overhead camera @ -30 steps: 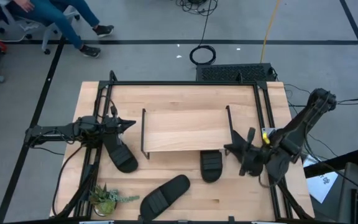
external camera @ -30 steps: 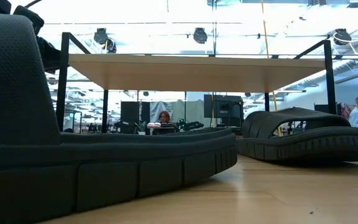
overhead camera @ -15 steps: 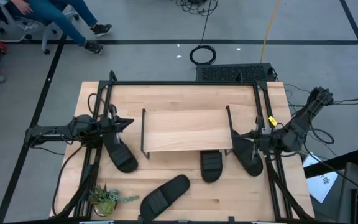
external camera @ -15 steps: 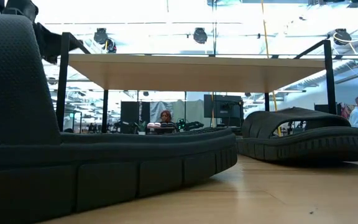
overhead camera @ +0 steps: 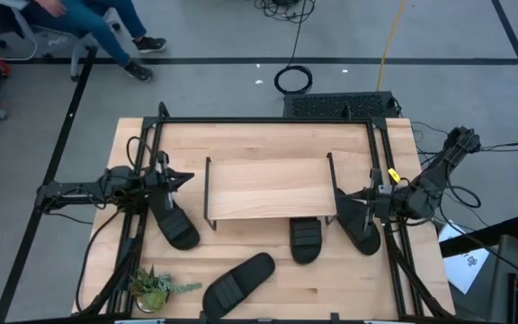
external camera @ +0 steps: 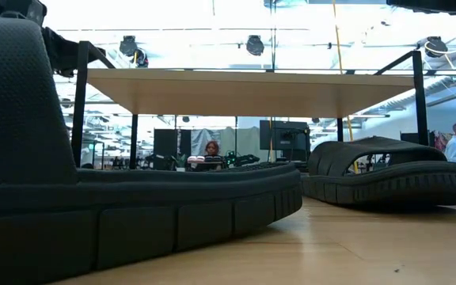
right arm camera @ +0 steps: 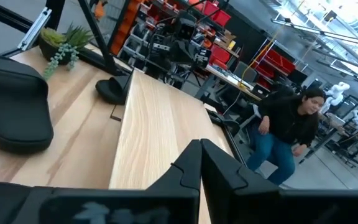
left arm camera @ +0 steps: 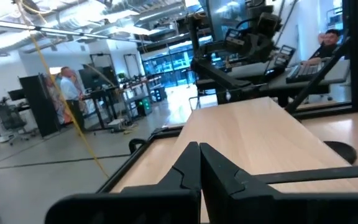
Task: Pick and place slides into the shelf
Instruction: Put the bottom left black slipper align with the right black slipper under the shelf
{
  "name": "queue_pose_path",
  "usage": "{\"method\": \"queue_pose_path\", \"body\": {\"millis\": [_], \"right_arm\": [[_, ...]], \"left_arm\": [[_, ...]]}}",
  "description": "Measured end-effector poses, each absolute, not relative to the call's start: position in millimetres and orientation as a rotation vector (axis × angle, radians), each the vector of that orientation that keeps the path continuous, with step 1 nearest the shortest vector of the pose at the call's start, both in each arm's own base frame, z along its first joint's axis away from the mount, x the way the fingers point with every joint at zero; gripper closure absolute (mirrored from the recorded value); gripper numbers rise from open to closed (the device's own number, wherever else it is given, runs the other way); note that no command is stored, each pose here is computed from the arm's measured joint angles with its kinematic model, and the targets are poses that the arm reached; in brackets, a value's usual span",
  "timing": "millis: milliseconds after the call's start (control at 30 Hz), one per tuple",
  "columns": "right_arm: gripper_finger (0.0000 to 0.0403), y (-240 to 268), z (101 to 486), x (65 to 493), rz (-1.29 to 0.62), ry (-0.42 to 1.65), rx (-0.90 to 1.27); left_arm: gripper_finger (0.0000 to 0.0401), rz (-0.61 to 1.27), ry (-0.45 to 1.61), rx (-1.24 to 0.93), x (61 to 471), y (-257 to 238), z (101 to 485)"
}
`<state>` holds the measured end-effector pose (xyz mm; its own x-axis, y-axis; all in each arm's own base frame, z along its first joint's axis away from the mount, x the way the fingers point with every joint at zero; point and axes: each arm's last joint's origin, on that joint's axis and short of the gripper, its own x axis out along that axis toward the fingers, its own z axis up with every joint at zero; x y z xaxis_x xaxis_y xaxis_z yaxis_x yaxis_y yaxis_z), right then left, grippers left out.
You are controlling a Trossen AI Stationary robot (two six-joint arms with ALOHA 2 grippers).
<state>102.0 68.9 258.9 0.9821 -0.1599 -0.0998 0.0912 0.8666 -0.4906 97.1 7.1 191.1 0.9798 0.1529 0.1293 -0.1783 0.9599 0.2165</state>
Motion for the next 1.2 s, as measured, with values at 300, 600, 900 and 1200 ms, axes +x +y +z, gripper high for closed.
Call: {"method": "queue_pose_path", "body": {"millis": [300,600,900,1200], "right_arm": [[0.0403,69,259,102,-0.131,0.14,-0.514],[0.0403,69,259,102,-0.132,0.139,-0.508],[0.0403,69,258,102,-0.132,0.144,-0.493],[0.0403,69,257,102,-0.13,0.145,-0.489]], "left_arm": [[0.04,-0.214,-0.222,0.277,96,-11,208],[0.0401,-0.192,-0.09,0.334,116,-40,243],[0.0401,-0.28,0.144,0.39,150,-88,259],[0.0401,-0.203,0.28,0.487,191,-159,238]]}}
